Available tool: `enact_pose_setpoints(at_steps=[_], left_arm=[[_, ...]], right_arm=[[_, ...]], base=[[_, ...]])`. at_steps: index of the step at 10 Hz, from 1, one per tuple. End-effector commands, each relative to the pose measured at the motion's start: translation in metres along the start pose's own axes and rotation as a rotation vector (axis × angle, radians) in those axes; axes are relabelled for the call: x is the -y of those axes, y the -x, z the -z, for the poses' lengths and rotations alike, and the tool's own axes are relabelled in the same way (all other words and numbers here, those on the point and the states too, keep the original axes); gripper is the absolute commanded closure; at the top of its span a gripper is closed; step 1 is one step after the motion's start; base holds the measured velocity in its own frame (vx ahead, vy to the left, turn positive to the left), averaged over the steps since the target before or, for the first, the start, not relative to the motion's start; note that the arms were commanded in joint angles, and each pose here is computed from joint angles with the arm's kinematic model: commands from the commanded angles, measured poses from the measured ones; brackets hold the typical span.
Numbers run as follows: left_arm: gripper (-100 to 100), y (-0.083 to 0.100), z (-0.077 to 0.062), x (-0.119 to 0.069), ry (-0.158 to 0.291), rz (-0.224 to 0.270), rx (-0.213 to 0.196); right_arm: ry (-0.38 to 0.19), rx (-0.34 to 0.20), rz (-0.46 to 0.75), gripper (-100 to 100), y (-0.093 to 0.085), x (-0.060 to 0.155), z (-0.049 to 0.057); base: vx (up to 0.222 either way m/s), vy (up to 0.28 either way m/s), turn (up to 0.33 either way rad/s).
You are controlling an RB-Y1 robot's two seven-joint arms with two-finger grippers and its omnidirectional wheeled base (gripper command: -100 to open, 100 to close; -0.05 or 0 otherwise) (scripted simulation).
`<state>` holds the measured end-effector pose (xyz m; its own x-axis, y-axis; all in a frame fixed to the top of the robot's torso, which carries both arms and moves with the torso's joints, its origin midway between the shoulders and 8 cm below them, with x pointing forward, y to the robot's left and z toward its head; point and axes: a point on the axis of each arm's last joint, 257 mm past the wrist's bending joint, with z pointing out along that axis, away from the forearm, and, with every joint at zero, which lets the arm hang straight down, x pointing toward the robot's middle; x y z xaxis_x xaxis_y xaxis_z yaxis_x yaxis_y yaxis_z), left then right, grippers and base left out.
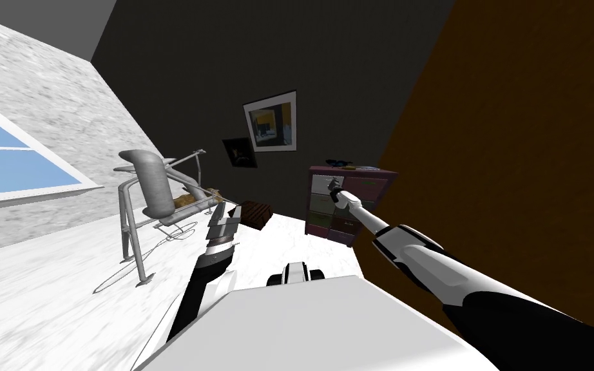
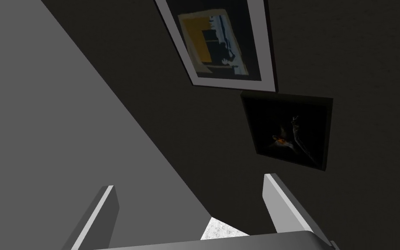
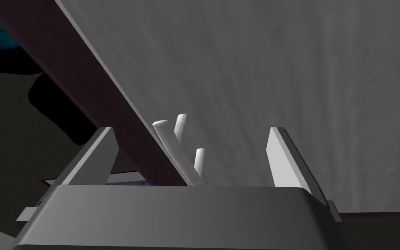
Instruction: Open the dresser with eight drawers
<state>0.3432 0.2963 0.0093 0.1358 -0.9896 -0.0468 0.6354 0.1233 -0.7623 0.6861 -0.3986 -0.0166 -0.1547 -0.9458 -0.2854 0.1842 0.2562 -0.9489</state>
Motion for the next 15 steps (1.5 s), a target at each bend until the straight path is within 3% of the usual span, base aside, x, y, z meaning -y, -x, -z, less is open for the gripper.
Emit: enact_pose_setpoints(at_steps=[1,3,7,11,12,15], left_arm=[[0,0.0,0.0,0.0,0.0,0.0,0.0],[0,0.0,0.0,0.0,0.0,0.0,0.0],[0,0.0,0.0,0.0,0.0,0.0,0.0],[0,0.0,0.0,0.0,0.0,0.0,0.0],[0,0.0,0.0,0.0,0.0,0.0,0.0],[0,0.0,0.0,0.0,0.0,0.0,0.0]], right_arm=[[0.001,0.005,0.001,100,0.003,-0.007,0.004],[-0.008,0.007,0.001,100,0.004,0.005,0.0],[-0.004,0.008,0.003,100,0.002,0.008,-0.002],[0.015,0.018,0.002,100,0.006,-0.001,0.0],[0.001,0.009,0.008,-100,-0.002,0.019,-0.009],[-0.001,-0.004,0.013,-100,-0.015,0.038,-0.018]], base=[[-0.03,0.008,-0.054],[-0.046,0.018,-0.02],[-0.165,0.074,-0.014],[-0.147,0.066,-0.024],[-0.105,0.068,0.058],[-0.015,0.023,0.057]])
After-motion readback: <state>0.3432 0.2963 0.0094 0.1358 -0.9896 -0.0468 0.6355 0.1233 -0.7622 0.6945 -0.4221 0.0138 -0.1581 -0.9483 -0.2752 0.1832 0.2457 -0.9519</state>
